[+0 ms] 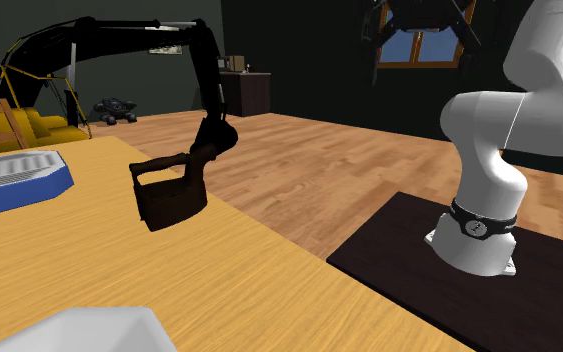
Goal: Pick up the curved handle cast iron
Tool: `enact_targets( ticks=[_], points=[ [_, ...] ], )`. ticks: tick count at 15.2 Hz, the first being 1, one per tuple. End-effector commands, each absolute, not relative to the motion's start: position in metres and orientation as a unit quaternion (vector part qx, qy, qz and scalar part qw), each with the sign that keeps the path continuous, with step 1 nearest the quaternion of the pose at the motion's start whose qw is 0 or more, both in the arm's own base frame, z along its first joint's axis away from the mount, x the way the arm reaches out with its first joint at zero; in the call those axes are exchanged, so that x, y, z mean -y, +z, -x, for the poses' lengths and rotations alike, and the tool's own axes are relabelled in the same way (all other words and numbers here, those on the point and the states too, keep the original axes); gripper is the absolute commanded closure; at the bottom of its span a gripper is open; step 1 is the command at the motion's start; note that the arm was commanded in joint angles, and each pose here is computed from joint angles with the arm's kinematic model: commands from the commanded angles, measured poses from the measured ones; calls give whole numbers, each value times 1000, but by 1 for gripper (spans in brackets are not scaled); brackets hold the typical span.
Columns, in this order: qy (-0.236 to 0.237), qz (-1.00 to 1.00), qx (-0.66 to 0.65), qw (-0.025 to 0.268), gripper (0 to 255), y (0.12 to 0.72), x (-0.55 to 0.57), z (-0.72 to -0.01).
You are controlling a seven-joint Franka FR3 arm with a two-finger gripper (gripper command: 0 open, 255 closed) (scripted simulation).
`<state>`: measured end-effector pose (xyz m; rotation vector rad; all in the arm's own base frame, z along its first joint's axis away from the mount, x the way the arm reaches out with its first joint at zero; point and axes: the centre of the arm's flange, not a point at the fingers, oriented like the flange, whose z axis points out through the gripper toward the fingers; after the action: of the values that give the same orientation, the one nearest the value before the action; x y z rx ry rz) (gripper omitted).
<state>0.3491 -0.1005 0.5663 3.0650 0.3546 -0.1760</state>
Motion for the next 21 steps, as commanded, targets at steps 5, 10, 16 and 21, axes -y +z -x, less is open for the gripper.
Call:
enact_targets(
  ticks=[5, 10, 16, 21],
  points=[
    [-54, -992, -115, 13, 0, 546, 177, -376],
    [-52, -992, -115, 2, 0, 528, 239, -399],
    [-50, -992, -115, -12, 0, 504, 314, -426],
    [-48, -992, -115, -23, 0, 483, 376, -449]
  ],
)
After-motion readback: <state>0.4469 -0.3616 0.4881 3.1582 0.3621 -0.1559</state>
